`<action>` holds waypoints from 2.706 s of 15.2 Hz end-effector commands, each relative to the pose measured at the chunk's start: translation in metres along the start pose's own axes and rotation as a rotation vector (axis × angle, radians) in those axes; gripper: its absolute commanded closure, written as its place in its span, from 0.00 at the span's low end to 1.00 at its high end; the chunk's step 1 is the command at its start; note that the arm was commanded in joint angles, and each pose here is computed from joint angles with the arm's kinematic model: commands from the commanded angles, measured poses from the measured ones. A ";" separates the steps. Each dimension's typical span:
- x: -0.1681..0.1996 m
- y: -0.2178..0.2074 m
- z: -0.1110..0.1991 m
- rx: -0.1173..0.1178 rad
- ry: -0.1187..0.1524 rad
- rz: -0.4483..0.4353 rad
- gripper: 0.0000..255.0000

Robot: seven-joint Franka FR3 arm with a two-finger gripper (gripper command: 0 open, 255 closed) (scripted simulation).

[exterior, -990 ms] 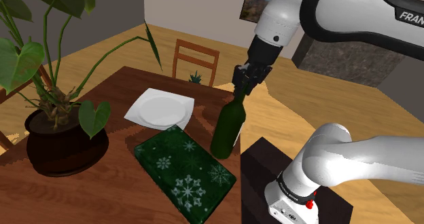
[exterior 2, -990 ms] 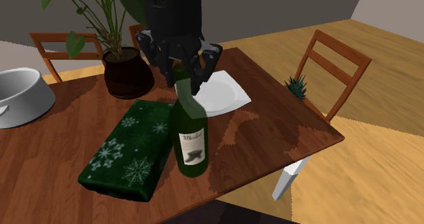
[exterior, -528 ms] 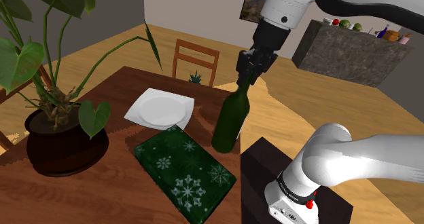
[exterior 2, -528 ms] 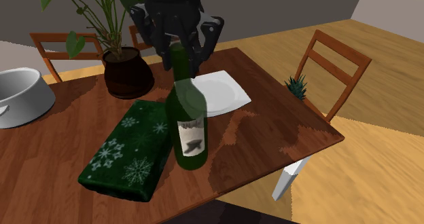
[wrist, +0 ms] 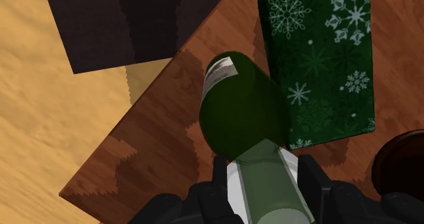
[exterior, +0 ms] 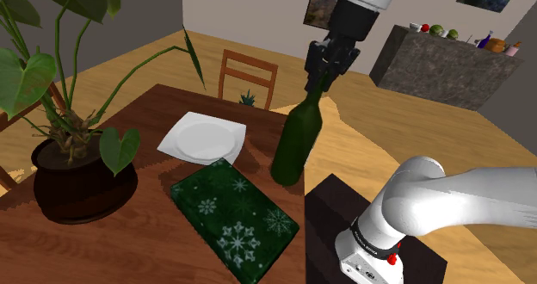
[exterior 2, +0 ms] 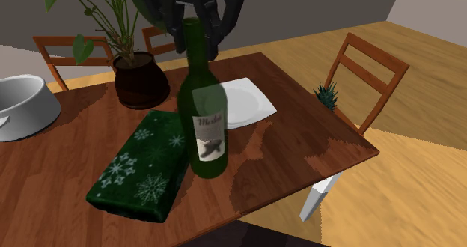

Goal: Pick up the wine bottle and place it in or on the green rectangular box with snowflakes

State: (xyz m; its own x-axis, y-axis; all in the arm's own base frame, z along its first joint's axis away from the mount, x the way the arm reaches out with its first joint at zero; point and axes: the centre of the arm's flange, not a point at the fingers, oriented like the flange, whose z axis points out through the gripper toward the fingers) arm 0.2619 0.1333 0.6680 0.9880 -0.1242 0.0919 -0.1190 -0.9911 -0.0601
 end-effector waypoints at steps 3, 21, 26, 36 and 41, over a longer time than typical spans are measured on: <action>0.001 -0.001 -0.021 0.000 0.000 0.000 1.00; 0.004 -0.114 -0.131 0.000 0.000 0.000 1.00; 0.004 -0.169 -0.167 0.000 0.000 0.000 1.00; -0.001 -0.185 -0.133 0.000 0.000 0.000 1.00; -0.003 -0.184 -0.106 0.000 0.000 0.000 1.00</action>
State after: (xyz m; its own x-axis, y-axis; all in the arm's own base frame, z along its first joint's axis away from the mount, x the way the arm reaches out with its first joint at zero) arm 0.2695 0.3109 0.7894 0.9880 -0.1239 0.0917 -0.1188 -0.9911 -0.0594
